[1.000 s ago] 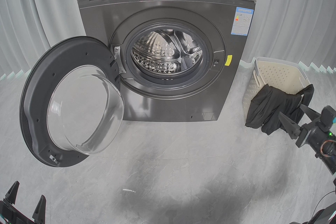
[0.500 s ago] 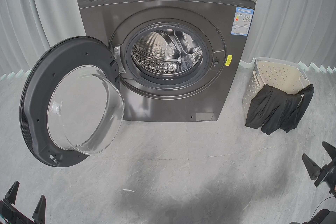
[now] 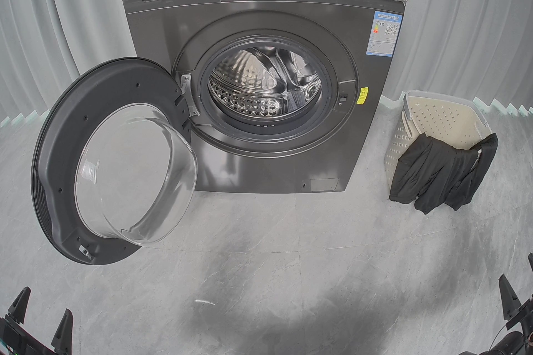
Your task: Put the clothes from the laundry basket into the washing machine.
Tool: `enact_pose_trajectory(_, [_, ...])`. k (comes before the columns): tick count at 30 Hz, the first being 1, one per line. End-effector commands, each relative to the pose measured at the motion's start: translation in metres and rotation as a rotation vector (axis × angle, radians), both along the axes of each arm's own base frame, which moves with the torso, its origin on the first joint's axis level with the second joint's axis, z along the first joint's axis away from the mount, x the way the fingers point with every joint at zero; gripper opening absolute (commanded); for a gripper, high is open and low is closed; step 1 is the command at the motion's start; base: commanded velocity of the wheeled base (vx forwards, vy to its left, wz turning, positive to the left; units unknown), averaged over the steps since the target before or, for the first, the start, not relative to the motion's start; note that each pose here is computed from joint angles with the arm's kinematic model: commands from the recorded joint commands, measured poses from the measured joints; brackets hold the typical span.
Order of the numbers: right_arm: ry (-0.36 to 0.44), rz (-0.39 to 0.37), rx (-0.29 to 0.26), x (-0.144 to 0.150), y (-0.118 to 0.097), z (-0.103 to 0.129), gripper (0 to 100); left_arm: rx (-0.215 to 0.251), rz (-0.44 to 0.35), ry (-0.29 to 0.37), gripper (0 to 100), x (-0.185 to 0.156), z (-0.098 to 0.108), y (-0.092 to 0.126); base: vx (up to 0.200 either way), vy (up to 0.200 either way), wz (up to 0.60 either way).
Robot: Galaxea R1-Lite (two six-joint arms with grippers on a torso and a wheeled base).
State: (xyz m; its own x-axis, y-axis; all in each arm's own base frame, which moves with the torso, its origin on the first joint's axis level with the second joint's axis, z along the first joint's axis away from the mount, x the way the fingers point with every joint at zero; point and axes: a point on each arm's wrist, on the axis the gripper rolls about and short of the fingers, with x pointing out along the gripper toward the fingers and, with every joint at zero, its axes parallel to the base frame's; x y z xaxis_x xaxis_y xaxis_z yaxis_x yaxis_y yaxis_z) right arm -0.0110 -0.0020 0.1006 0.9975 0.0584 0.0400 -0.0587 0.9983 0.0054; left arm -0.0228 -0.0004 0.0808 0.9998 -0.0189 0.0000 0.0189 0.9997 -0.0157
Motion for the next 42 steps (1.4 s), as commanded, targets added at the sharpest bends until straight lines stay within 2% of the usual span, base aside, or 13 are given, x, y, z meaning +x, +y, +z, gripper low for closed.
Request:
enact_pose_trajectory(1, [-0.032,-0.048,0.006,-0.004,-0.001,-0.006,100,-0.001,-0.001,0.0,100,0.0,-0.005,0.0,0.0,0.0,0.0])
enact_pose_trajectory(3, [-0.041,-0.078,0.006,-0.004,-0.002,-0.005,100,-0.001,-0.001,0.0,100,0.0,-0.005,0.0,0.0,0.0,0.0])
enact_pose_trajectory(9, [-0.056,-0.091,0.01,-0.005,-0.002,-0.004,100,-0.003,-0.001,0.0,100,0.0,-0.005,0.0,0.0,0.0,0.0])
enact_pose_trajectory(12, [-0.064,-0.151,0.004,-0.005,-0.001,-0.004,100,-0.001,-0.001,0.0,100,0.0,-0.005,0.0,0.0,0.0,0.0])
enact_pose_trajectory(14, [-0.069,-0.125,-0.005,-0.009,0.001,-0.009,100,-0.003,-0.001,0.0,100,0.0,-0.005,0.0,0.0,0.0,0.0])
enact_pose_trajectory(15, [-0.052,-0.076,-0.008,-0.012,0.002,-0.016,100,-0.003,-0.001,0.0,100,0.0,-0.005,0.0,0.0,0.0,0.0])
enact_pose_trajectory(16, [0.025,-0.059,-0.003,-0.012,0.002,-0.024,100,-0.003,-0.001,0.0,100,0.0,-0.005,0.0,0.0,0.0,0.0])
enact_pose_trajectory(18, [0.075,-0.058,-0.003,-0.013,0.002,-0.026,100,-0.003,-0.001,0.0,100,0.0,-0.005,0.0,0.0,0.0,0.0])
enact_pose_trajectory(24, [0.064,-0.051,-0.013,-0.013,0.002,-0.025,100,-0.004,0.002,0.0,100,0.0,-0.005,0.0,0.0,0.0,0.0])
enact_pose_trajectory(42, [0.066,-0.052,-0.01,-0.013,0.002,-0.025,100,-0.003,0.001,0.002,100,0.0,-0.005,0.0,0.0,-0.2,0.0])
